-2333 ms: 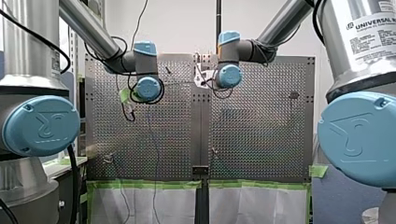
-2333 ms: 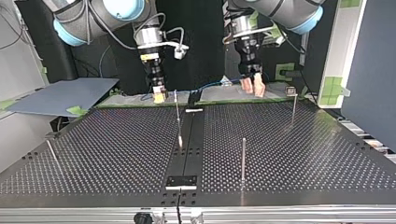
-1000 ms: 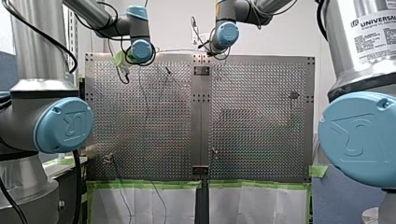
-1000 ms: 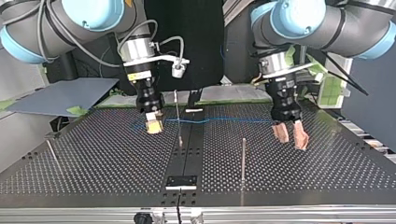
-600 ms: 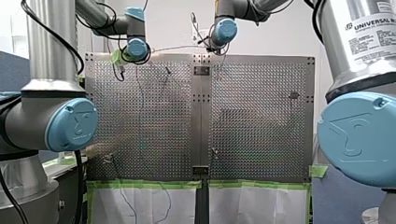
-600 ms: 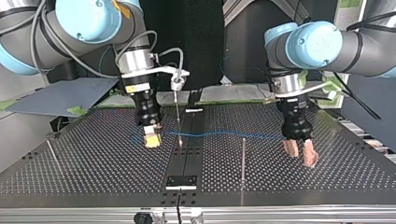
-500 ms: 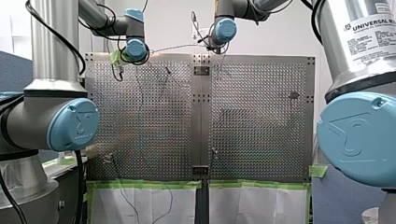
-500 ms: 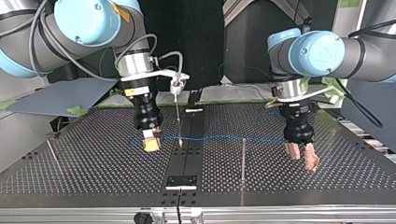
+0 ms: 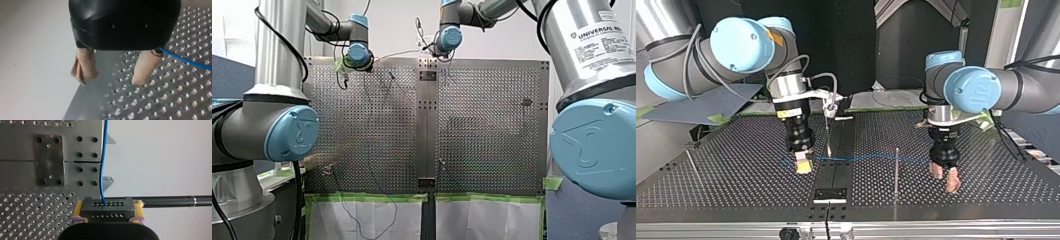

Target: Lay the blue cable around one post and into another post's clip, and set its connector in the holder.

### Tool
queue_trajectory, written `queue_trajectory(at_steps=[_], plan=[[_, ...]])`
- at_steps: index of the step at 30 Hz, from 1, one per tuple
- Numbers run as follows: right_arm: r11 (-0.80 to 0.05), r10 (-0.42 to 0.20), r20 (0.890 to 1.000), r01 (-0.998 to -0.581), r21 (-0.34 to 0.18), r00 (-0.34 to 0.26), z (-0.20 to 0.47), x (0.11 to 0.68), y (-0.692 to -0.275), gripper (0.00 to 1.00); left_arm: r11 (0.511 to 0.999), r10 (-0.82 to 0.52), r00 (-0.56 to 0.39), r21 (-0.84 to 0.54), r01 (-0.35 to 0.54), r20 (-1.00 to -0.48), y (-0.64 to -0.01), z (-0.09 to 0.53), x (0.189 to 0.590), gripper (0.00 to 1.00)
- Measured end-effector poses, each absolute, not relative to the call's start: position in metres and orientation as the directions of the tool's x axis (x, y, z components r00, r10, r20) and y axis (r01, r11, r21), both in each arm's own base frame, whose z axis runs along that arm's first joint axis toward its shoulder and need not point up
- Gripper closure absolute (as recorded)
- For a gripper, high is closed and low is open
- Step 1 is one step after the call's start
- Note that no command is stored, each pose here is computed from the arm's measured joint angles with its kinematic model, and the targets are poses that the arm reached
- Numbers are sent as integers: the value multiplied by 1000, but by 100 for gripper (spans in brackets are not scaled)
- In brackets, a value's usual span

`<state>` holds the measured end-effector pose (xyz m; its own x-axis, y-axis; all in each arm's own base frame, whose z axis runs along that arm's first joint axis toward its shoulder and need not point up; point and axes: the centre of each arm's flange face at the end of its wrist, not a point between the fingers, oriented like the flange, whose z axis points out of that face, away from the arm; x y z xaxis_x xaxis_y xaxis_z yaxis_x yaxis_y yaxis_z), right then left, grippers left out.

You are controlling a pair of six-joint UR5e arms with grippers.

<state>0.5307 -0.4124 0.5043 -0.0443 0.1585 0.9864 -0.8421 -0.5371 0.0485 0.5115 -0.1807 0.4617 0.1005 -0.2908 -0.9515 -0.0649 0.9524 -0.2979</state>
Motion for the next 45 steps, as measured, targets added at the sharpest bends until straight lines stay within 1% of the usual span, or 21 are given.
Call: queue_trajectory(at_steps=[4,9,16,19,24,32,39,43,45], plan=[[-534,161,986,-844,49,-45,501,534,-420,100,955,-291,60,-293,-33,-955,-188,461,521,0],[-526,172,984,-849,44,-56,499,534,-431,100,956,-292,34,-293,-3,-956,-193,469,527,0],[-513,157,987,-857,43,-44,483,538,-454,100,957,-289,-7,-289,-6,-957,-195,472,541,0],[-507,149,988,-861,42,-40,475,538,-461,100,954,-300,-6,-300,-11,-954,-194,477,545,0],[-498,125,992,-866,41,-24,457,538,-473,100,950,-312,-2,-312,-16,-950,-192,479,547,0],[-476,64,998,-878,56,29,422,533,-490,100,951,-310,-18,-310,-20,-950,-194,454,544,0],[-461,18,997,-885,69,69,403,525,-501,100,949,-316,-43,-316,-1,-948,-199,422,545,0],[-447,-16,995,-891,84,102,388,519,-505,100,949,-313,-74,-314,8,-947,-204,394,550,0],[-439,-23,994,-894,90,111,383,516,-507,100,949,-313,-82,-315,9,-946,-205,386,553,0]])
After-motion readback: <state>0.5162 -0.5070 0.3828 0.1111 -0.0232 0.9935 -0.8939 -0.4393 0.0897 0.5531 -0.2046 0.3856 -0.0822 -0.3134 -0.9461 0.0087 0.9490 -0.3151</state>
